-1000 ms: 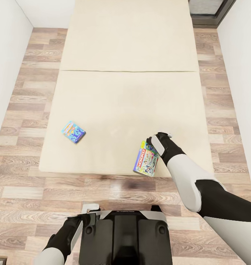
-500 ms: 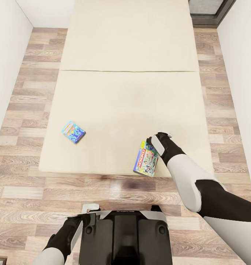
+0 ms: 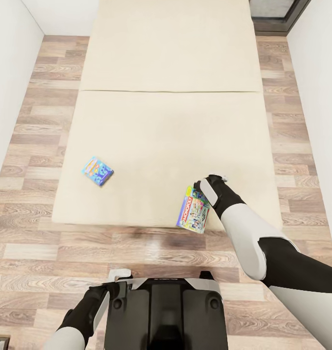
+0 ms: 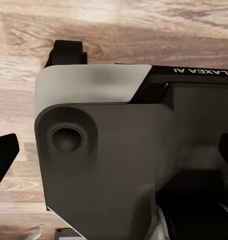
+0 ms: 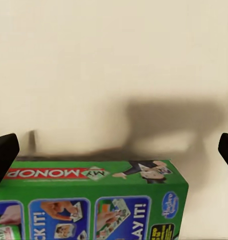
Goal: Put all the toys in the child's room - the three board games (two on the bed and one on the table), the two jigsaw puzzles on the table, and the tennis ball on the table - inside the toy box on the table in the child's room.
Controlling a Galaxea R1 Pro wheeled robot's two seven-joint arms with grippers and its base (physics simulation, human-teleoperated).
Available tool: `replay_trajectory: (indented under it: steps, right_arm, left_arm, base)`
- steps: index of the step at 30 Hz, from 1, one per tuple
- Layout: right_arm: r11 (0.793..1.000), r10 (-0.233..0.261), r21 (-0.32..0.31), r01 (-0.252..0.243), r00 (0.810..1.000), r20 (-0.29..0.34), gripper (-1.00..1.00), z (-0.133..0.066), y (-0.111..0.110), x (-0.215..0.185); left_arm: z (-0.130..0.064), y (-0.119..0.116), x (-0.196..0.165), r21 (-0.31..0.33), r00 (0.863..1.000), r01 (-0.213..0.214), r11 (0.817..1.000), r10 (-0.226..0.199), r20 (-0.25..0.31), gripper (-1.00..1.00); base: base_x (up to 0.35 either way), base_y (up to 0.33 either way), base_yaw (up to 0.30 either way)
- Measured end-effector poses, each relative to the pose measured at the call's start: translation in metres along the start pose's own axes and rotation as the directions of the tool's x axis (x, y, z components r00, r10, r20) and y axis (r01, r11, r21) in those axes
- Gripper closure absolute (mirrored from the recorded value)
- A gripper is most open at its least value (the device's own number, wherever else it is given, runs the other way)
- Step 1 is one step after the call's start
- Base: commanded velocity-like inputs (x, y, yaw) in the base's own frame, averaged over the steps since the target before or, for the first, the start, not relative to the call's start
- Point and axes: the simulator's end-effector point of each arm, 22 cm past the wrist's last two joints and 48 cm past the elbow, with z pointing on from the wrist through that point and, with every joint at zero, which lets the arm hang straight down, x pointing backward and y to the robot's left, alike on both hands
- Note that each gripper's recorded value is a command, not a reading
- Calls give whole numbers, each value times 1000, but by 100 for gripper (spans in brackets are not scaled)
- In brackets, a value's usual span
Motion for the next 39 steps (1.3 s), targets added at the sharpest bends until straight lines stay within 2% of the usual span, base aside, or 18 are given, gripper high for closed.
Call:
replay_trajectory:
  steps: [39]
  right_arm:
    - [1000, -1, 0, 1, 1000, 0, -100, 0, 0, 0]
  left_arm:
    - [0, 0, 0, 0, 1000, 0, 1000, 0, 0, -100]
  base:
    - [-59, 0, 0]
